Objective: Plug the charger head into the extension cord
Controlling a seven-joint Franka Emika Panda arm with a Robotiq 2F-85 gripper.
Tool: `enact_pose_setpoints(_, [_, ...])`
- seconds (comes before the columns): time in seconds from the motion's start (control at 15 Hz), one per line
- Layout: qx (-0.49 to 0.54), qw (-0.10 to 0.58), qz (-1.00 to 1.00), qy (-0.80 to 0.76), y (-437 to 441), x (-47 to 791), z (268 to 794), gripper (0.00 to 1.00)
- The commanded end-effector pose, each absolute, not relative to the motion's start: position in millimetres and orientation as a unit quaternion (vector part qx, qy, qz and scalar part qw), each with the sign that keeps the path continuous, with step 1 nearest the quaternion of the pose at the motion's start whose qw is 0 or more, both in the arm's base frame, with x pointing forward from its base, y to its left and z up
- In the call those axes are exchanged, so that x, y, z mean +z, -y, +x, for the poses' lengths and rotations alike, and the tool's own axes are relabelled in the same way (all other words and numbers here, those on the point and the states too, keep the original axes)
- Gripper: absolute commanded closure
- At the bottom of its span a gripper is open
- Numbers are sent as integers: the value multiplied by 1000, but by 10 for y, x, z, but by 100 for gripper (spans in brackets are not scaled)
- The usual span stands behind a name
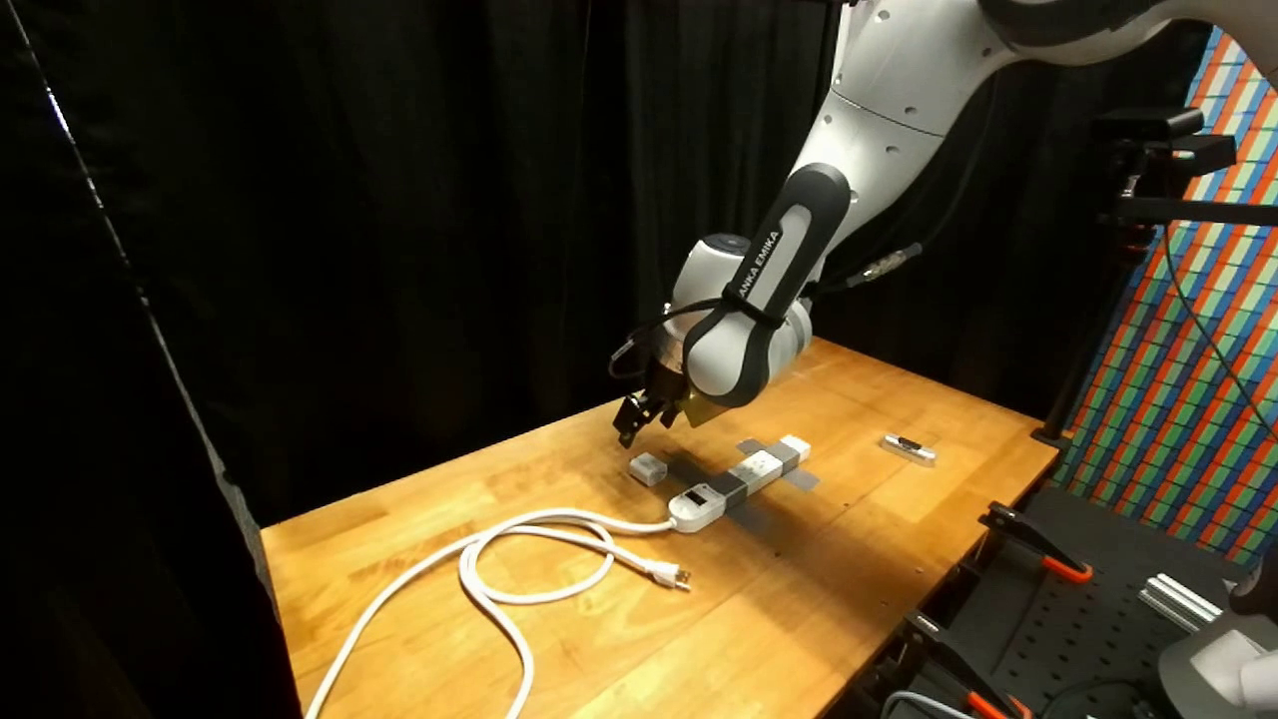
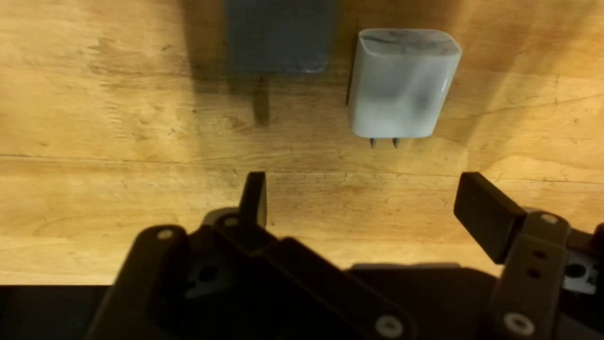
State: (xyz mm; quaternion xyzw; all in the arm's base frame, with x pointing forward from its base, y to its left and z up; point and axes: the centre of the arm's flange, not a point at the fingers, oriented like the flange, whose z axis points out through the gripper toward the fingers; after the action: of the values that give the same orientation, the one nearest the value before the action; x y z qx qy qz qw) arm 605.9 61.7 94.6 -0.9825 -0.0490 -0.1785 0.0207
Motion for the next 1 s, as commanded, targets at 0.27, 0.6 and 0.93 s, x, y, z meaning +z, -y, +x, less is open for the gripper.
enact_pose_setpoints(0.27, [-184,18,-982,29,-732,587,6042,0])
enact_pose_setpoints(0.6, [-196,4,-980,12,-789,442,5953,0])
enact_pose_setpoints(0.93, [-200,-9,-980,3,-822,352,5827,0])
